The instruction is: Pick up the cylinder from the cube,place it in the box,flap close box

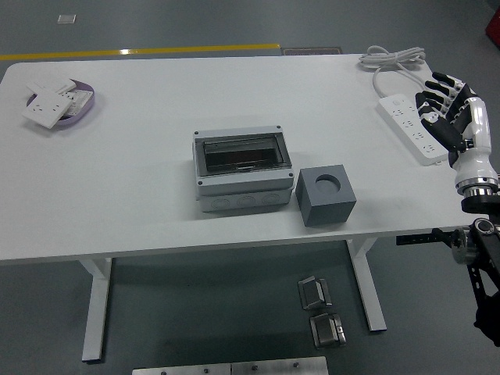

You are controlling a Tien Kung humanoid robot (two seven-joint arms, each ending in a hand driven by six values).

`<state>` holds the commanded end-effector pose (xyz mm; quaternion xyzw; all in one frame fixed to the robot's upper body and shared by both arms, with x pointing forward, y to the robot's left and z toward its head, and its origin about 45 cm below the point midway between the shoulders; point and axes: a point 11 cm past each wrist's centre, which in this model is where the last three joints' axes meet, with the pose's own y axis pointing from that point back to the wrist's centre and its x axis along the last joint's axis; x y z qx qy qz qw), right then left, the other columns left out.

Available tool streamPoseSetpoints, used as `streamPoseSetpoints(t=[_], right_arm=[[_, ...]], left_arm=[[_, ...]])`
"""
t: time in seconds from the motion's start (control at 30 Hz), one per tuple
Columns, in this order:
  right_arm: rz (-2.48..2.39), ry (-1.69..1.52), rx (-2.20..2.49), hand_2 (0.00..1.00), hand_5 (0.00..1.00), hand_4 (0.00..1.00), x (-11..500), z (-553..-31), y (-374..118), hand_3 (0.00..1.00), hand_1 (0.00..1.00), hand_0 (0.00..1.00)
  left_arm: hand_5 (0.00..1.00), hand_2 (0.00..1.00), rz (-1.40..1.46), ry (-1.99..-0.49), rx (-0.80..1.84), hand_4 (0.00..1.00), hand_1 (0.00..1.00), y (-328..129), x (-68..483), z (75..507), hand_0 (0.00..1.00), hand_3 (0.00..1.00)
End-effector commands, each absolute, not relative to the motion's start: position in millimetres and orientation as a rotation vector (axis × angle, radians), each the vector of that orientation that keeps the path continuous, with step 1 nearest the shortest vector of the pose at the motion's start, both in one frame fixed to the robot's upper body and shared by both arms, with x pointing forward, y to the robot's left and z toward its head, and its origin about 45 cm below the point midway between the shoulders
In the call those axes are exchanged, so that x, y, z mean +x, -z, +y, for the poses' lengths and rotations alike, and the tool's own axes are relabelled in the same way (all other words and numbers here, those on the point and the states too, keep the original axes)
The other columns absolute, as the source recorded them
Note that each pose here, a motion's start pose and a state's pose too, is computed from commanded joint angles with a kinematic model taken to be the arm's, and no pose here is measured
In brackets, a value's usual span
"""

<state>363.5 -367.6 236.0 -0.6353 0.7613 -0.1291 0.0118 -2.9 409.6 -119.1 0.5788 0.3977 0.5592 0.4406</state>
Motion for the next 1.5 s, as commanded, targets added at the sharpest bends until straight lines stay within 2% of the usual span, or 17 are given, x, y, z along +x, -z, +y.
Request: streamPoseSetpoints(t=[0.03, 1.5], right_arm=[[2.37, 0.399, -1.987, 0.729, 0.161, 0.709, 363.6, -366.4, -235.7, 0.695, 0.715, 0.765], [2.39, 0.357, -1.999, 0.743, 0.179, 0.744, 361.7, -367.7, -228.7, 0.706, 0.726, 0.776]], left_arm=[[0.29, 0.568, 0.988, -1.389, 1.437, 0.653, 0.618, 119.1, -3.0, 409.7, 0.583, 0.606], [0.284, 0.569, 0.98, -1.4, 1.443, 0.651, 0.618, 116.4, -0.6, 417.9, 0.584, 0.606]])
